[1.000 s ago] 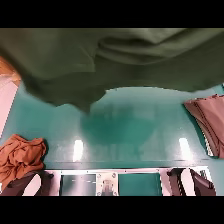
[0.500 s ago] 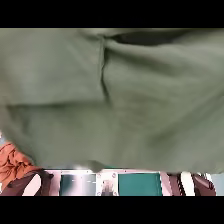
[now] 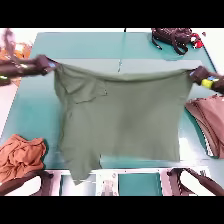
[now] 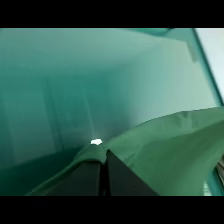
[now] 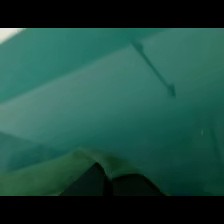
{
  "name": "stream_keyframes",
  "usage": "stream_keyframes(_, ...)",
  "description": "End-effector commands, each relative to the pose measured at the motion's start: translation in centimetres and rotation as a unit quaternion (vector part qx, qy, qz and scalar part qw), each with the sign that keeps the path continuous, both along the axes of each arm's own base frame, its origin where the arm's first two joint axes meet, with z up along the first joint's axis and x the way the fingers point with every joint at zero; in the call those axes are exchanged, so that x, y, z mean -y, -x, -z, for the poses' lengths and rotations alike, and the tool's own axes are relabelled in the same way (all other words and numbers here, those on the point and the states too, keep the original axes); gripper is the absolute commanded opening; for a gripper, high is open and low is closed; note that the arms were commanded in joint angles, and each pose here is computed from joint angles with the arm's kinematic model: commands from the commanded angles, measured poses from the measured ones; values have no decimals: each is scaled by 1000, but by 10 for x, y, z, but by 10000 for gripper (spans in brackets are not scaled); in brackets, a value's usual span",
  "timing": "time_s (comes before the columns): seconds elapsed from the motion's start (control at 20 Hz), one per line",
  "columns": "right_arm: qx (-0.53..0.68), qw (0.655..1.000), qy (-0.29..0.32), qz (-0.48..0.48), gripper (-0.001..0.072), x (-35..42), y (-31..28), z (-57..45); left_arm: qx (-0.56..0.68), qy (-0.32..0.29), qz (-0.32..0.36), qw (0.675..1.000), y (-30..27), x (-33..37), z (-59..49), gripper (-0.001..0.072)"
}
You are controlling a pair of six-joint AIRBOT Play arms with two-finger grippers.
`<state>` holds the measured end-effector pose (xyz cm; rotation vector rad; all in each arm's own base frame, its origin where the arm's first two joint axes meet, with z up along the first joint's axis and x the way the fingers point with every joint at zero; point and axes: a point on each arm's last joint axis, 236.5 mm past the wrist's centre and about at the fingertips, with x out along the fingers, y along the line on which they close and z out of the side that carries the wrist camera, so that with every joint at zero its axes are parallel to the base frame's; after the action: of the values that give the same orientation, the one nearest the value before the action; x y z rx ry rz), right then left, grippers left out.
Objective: Fold the shirts.
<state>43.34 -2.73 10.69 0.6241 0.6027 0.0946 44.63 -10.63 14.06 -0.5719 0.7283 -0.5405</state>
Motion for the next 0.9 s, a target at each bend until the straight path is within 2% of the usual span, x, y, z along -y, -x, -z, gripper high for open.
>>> stream_keyframes(0.0, -90, 996, -23, -2, 17, -2, -32, 97, -57, -1, -52, 997, -43, -9, 89, 23)
stream_keyframes(0.2, -101, 994, -29, -7, 17, 13, -87, 123, -54, -1, -58, 997, -86, -17, 101, 23)
stream_keyframes(0.5, -50, 998, -31, -22, 17, 17, -158, 92, 1, 1, -76, 997, -141, -27, 68, 23)
stream_keyframes(0.65, -30, 999, -26, -29, 16, 15, -177, 79, 15, 1, -87, 996, -150, -31, 57, 23)
stream_keyframes(0.85, -52, 997, -28, -48, 16, 7, -172, 95, -9, -50, -64, 997, -138, -35, 78, 23)
